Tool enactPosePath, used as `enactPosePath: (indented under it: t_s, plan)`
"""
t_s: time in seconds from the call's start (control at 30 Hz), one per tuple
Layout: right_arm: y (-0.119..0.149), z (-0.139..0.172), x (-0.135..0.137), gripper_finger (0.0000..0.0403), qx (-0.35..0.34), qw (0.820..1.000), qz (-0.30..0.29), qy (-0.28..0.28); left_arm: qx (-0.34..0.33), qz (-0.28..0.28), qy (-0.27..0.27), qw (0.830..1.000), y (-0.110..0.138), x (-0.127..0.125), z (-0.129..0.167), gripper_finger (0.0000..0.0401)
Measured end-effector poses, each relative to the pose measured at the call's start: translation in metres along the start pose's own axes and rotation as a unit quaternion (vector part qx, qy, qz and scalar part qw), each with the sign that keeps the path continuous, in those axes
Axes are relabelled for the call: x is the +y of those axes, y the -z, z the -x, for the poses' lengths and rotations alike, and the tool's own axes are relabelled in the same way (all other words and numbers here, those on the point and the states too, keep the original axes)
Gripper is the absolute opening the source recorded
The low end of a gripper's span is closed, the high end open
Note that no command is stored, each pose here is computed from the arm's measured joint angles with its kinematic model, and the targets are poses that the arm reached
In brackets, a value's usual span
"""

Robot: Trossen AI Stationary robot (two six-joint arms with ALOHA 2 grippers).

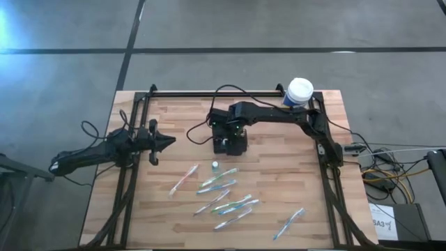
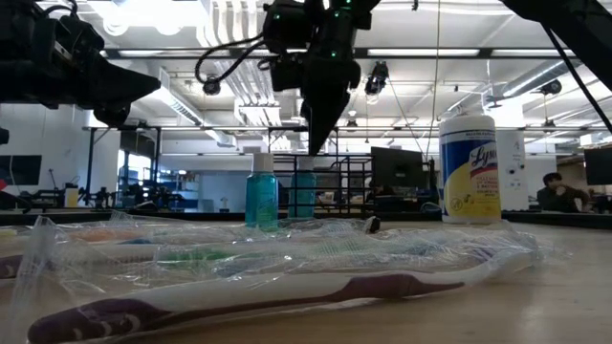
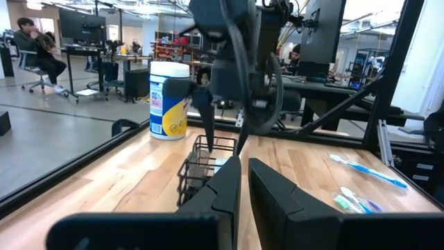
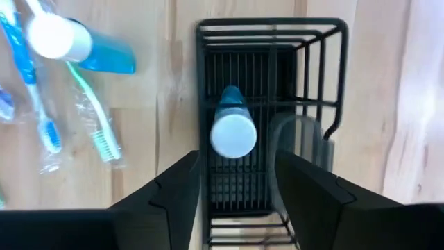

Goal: Pick & Place toothbrushing station
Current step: Put the blue mouthwash in the wire organizer

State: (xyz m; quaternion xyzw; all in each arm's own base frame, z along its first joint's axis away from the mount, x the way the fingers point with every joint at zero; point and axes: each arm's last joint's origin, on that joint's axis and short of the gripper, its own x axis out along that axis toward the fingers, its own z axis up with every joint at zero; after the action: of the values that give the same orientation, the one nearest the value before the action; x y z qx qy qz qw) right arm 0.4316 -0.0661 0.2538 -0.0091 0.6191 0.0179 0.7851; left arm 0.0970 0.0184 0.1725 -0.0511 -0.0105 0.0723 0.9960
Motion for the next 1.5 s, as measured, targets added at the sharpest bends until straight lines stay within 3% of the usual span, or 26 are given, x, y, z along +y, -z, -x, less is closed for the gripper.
enactPosePath:
  t_s: [0.23,0.37,0.43,0.73,0.83,1.0,1.1,1.27,1.5]
  plan:
    - [-0.003,0.033,0.001,0.0185,-0.040,0.999,0.004,0.004,0.000,0.001,0.000,1.000,0.000,0.000,0.000,0.0035]
    - [-0.002,0.071,0.009,0.0181,-0.107,0.992,0.035,-0.051,0.000,0.002,0.000,1.000,0.000,0.000,0.000,0.0035]
    - [0.000,0.092,0.017,0.0175,-0.139,0.988,0.035,-0.053,-0.001,0.004,0.000,1.000,0.000,0.000,0.000,0.0035]
    - [0.032,0.139,0.054,0.0120,-0.214,0.974,0.048,-0.061,0.001,0.005,0.000,1.000,0.000,0.000,0.000,0.0035]
    - [0.047,0.151,0.067,0.0085,-0.280,0.956,0.066,-0.063,0.001,0.005,0.000,1.000,0.000,0.000,0.000,0.0035]
    - [0.086,0.175,0.080,0.0024,-0.412,0.906,0.070,-0.071,-0.001,0.005,-0.006,1.000,0.000,0.000,0.000,0.0035]
    - [0.113,0.177,0.086,0.0012,-0.454,0.886,0.065,-0.075,-0.002,0.005,-0.008,1.000,0.000,0.000,0.000,0.0035]
    - [0.155,0.165,0.097,0.0010,-0.521,0.848,0.055,-0.074,-0.002,0.010,-0.011,1.000,0.000,0.001,0.000,0.0035]
    - [0.204,0.121,0.101,0.0008,-0.592,0.802,0.029,-0.072,-0.002,0.015,-0.012,1.000,0.000,0.001,0.000,0.0035]
